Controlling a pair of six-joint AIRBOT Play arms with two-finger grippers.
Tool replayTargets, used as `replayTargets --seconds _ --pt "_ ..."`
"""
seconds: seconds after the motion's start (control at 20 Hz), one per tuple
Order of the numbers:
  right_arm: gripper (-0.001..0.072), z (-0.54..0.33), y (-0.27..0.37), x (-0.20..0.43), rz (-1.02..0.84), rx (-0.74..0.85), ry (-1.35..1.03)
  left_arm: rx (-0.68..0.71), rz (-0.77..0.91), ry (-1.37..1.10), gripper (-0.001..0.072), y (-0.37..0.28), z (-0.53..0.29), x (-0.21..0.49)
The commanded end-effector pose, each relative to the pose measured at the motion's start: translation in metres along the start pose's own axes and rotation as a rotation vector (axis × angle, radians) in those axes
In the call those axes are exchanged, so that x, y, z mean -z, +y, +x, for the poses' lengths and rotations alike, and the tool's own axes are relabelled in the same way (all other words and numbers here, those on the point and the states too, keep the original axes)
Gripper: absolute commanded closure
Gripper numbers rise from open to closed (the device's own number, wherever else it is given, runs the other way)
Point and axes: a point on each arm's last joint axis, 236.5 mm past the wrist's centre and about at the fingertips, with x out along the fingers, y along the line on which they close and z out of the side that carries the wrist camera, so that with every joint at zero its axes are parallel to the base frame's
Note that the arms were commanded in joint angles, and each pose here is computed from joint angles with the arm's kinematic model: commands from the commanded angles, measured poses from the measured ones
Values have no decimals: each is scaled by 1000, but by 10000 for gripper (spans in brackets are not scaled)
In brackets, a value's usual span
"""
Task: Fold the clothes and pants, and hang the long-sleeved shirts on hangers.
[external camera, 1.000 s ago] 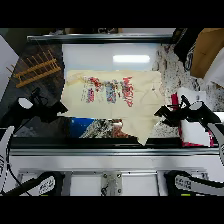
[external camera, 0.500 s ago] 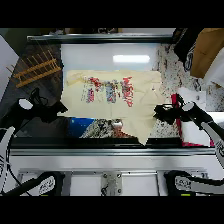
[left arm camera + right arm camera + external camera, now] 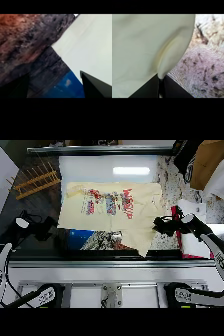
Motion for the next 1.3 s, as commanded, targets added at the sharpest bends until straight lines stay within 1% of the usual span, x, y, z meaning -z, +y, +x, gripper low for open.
replayTargets --seconds 0.0,0.1,0.45,0.8,0.85,0.9,0.95,1.0,1.15,1.25 --pt "695 0 0 0 -1 0 1 61 -144 -90 37 -1 12 -10" --pt "695 0 0 0 -1 0 1 83 -132 -117 37 -11 15 -12" --pt "695 0 0 0 -1 0 2 53 -83 -13 36 -36 46 -8" --pt "695 0 0 0 -1 0 2 64 -45 -3 38 -53 51 -4" --pt "695 0 0 1 -1 0 2 63 -44 -2 112 -53 51 -4" --pt "695 0 0 1 -1 0 2 63 -44 -3 381 -52 51 -4" --pt "695 0 0 1 -1 0 2 63 -44 -4 636 -52 51 -4" --pt "695 0 0 1 -1 0 3 64 -44 -5 699 -52 51 -5" --pt "695 -1 2 0 -4 -3 5 68 -41 -6 700 -54 47 -4" --pt "695 -14 15 -5 -61 -25 -2 117 -21 -64 700 -69 26 -17"
